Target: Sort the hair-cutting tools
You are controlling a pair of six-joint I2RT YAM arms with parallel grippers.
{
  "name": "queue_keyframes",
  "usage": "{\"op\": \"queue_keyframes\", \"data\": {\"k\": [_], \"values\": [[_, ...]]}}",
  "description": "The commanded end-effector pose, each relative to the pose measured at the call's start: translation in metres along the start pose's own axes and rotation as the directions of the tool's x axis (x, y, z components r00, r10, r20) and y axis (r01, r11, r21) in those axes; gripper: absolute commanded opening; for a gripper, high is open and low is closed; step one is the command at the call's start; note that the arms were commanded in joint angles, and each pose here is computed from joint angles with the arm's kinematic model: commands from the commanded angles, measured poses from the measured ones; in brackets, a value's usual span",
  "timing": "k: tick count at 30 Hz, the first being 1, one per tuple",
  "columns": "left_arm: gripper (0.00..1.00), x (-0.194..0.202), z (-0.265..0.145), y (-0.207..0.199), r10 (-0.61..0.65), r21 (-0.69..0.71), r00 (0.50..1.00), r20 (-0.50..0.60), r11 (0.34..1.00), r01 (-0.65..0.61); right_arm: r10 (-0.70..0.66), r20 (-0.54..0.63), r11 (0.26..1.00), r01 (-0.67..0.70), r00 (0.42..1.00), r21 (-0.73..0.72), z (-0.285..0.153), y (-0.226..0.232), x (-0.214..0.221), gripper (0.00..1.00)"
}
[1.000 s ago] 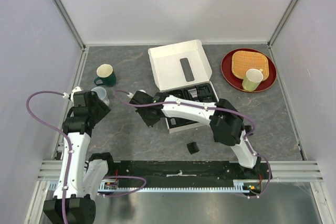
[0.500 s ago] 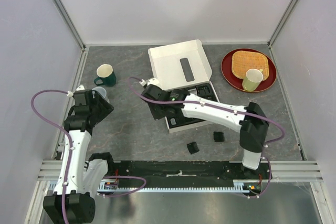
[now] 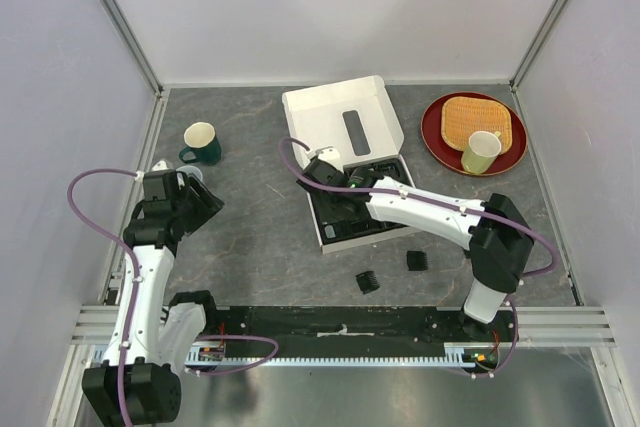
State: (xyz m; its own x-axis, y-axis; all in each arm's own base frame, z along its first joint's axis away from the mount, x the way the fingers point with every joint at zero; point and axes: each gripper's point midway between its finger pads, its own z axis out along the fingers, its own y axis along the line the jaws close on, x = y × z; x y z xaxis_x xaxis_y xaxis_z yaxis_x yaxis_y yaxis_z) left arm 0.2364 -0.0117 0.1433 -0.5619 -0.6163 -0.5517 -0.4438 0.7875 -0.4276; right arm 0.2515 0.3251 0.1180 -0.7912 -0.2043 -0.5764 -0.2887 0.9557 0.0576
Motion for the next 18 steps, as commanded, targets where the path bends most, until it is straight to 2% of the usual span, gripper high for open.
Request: {"op": "queue_keyframes", "data": {"k": [1,18], "values": [[0.66,-0.005,0.002,-0.007,0.035,0.040,0.999,0.012,0.999,-0.036,0.050,0.027,0.998,-0.051,0.998,0.021,0.000,-0.007,-0.001,0.00],[0.66,-0.003,0.003,-0.007,0.035,0.046,0.999,0.004,0.998,-0.035,0.059,-0.004,0.996,-0.059,0.998,0.065,0.011,-0.025,0.024,0.00]]}}
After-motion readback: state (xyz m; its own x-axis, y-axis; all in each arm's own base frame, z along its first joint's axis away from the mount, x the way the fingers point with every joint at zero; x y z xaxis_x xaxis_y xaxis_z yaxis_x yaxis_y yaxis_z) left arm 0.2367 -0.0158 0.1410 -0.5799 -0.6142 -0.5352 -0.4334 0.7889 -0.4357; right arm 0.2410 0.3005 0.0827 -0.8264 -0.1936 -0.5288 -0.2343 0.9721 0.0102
